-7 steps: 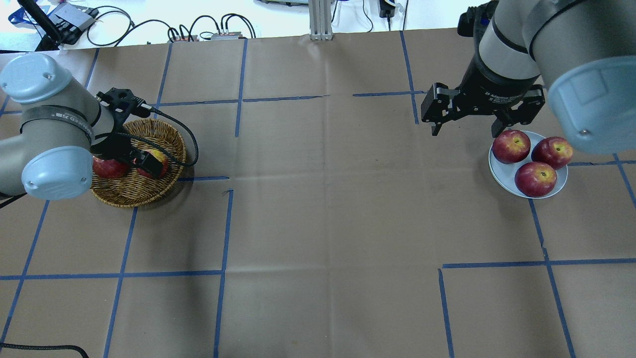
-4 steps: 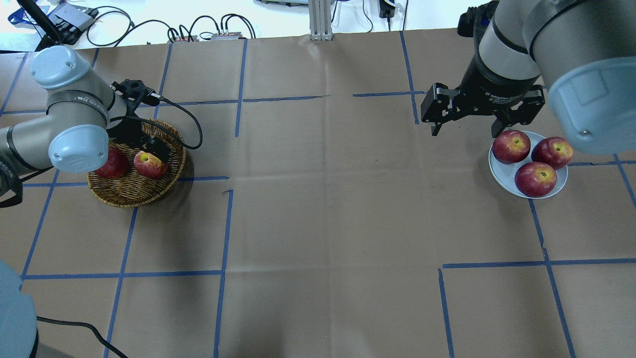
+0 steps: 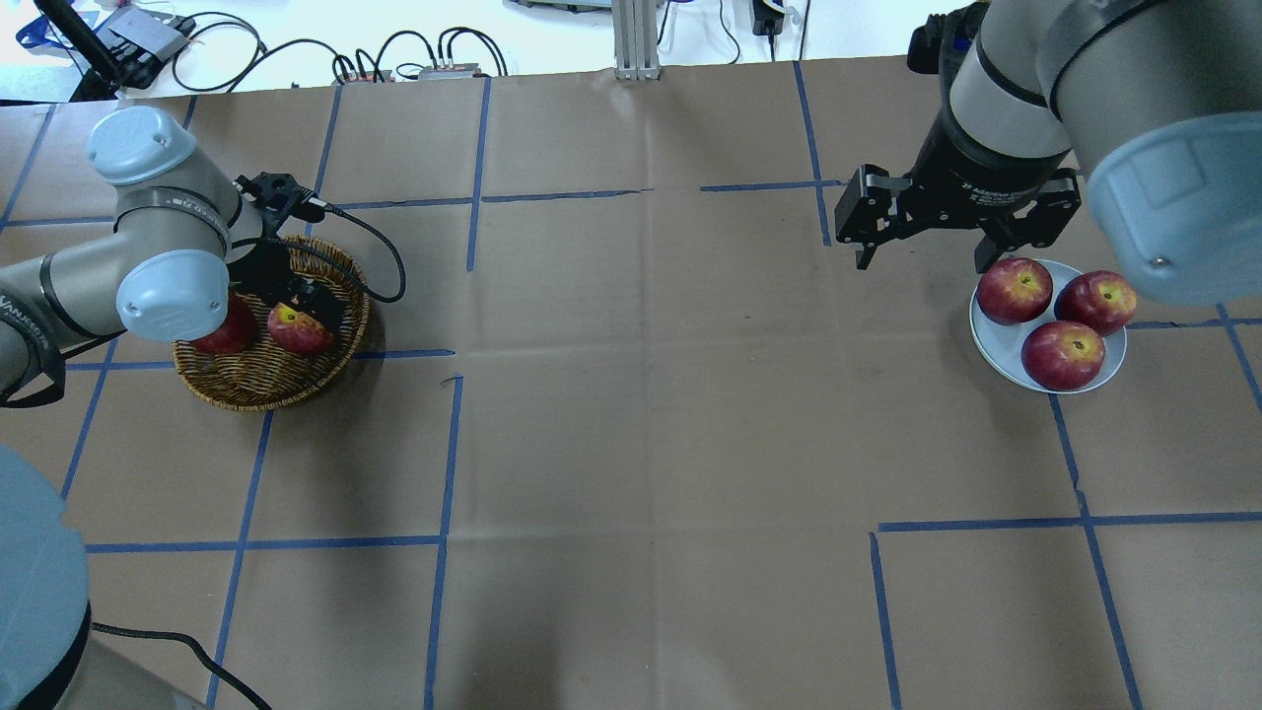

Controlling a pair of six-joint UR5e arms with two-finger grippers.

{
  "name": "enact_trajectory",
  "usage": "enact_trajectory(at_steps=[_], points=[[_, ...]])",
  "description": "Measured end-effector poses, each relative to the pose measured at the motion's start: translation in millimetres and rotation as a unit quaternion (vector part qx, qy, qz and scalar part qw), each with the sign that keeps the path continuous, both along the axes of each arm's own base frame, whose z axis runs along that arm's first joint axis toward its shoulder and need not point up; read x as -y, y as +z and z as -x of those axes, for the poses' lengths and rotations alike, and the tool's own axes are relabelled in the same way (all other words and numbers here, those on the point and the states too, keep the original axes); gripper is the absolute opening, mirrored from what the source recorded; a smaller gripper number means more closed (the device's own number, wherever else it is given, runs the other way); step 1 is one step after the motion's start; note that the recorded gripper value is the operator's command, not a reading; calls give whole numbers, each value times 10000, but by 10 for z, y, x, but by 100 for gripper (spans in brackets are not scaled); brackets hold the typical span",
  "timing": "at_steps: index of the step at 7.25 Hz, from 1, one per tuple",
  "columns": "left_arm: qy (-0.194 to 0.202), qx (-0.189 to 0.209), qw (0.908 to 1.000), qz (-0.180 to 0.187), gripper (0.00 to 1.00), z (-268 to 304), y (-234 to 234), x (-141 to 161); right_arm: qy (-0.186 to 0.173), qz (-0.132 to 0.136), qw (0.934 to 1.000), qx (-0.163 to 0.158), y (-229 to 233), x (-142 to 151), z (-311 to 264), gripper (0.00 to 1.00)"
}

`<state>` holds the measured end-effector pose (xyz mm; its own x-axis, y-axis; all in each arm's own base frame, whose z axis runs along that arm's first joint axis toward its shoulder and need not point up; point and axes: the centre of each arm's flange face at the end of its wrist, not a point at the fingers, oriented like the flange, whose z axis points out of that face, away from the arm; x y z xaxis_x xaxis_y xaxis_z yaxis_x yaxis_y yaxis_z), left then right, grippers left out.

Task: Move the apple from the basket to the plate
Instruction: 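Close the left gripper on the yellow-red apple and lift it, then carry the apple with the left gripper toward the table center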

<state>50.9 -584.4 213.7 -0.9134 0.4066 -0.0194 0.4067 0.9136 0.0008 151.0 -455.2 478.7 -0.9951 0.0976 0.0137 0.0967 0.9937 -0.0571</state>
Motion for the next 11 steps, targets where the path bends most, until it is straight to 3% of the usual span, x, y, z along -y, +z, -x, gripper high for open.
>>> enact_trajectory(at_steps=[1,2,5,8,11], points=[[92,-14,10000,-36,98,-87,-60,-7,0,3,10000,0,3,1,0,100],[157,-25,9999,-66,89,-123,-98,-20,1,5,10000,0,5,1,0,100],[456,-72,9989,-84,48,-141,-150,2,-1,6,10000,2,6,1,-1,100],[796,-67,9968,63,44,-47,-45,60,-6,10,10000,3,10,-1,0,100],[1343,-101,9898,470,44,937,478,-3,-6,11,10000,8,11,-2,-1,100]])
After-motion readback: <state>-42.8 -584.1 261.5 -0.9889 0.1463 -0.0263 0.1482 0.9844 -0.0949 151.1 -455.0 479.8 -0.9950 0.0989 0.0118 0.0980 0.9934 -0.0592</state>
